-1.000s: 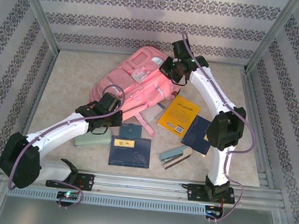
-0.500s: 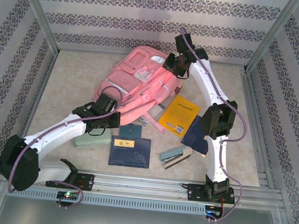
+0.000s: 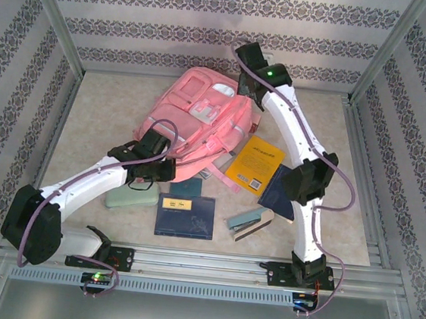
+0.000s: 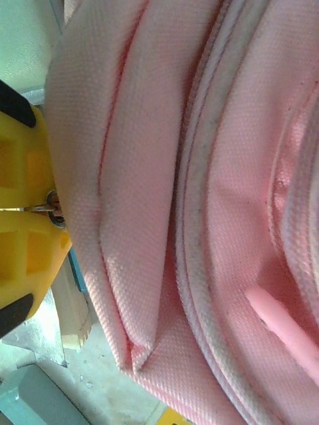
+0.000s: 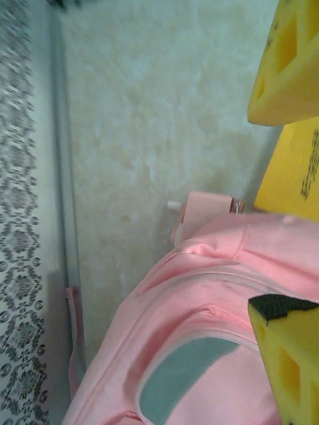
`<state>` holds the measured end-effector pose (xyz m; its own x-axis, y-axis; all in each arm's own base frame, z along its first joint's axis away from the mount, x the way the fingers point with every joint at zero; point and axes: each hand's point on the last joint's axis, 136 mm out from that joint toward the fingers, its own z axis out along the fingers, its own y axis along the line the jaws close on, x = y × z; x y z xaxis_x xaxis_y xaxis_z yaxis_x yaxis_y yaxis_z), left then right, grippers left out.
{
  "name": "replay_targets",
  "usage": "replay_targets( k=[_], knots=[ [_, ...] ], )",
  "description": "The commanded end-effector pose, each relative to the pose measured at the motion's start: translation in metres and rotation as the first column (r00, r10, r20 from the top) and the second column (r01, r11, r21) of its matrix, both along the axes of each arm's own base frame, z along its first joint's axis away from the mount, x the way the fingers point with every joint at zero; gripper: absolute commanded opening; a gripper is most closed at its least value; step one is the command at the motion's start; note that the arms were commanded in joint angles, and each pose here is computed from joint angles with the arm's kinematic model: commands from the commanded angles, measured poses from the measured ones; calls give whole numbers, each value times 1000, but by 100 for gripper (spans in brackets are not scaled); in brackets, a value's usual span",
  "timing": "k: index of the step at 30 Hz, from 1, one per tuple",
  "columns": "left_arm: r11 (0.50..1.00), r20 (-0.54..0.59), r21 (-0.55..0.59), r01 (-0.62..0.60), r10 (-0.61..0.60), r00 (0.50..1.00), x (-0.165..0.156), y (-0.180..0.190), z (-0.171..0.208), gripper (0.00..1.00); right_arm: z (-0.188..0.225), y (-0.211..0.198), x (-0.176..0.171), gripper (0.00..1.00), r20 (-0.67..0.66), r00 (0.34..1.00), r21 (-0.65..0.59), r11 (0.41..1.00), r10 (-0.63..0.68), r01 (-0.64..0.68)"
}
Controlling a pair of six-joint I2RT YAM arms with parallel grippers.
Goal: Pack the student bag
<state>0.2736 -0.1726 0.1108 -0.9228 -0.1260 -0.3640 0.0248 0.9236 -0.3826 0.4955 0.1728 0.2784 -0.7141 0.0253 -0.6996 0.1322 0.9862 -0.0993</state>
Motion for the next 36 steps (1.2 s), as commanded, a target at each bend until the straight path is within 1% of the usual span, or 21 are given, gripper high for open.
replay_targets(
  k=[1,3,5,7,9,10,11,12,13,14,16,19,20,23,24,31,34,36],
  knots=[
    [999,67,-41,21,-18,998,14,-8,25,0,48,-5,-23,70,98,993,-175,983,66,-48],
    [999,74,-48,26,-22,997,14,-9,28,0,51,8,-38,71,89,986,-152,981,138,-124],
    [998,80,-55,32,-27,996,14,-10,31,0,49,21,-54,71,78,974,-77,976,211,-205],
    [997,87,-60,43,-38,996,14,-12,35,0,44,30,-74,71,81,966,47,967,246,-251],
    [997,94,-59,53,-47,994,14,-13,38,0,32,35,-93,70,82,965,180,948,250,-261],
    [997,100,-59,58,-52,994,13,-13,40,0,26,36,-105,69,78,968,263,932,237,-249],
    [996,102,-58,63,-57,993,13,-13,41,0,18,37,-114,66,68,974,340,913,216,-226],
    [996,103,-59,69,-63,993,13,-14,42,0,8,38,-123,64,52,982,437,880,180,-184],
    [995,103,-60,78,-72,992,12,-16,42,0,-13,41,-135,62,6,988,529,838,155,-135],
    [994,100,-59,87,-81,992,11,-18,42,0,-23,44,-142,58,-19,990,602,793,139,-99],
    [993,95,-51,104,-99,991,10,-20,43,0,-48,52,-158,54,-101,990,709,705,101,1],
    [992,92,-39,117,-113,989,9,-24,43,0,-73,64,-174,51,-186,979,754,650,80,90],
    [992,94,-40,122,-118,989,9,-25,44,0,-79,71,-178,52,-201,975,762,641,91,97],
    [991,92,-33,133,-130,987,7,-30,45,0,-93,87,-183,51,-249,963,758,640,104,127],
    [990,89,-27,137,-134,987,6,-31,45,0,-95,94,-183,51,-257,960,766,629,109,134],
    [988,89,-7,155,-154,984,3,-37,45,0,-95,139,-181,50,-274,952,828,538,139,159],
    [986,87,3,168,-168,982,2,-40,46,0,-95,150,-174,50,-273,952,849,500,138,171],
    [985,91,5,174,-174,981,2,-42,48,0,-94,155,-169,50,-270,954,855,489,133,173]
  ],
)
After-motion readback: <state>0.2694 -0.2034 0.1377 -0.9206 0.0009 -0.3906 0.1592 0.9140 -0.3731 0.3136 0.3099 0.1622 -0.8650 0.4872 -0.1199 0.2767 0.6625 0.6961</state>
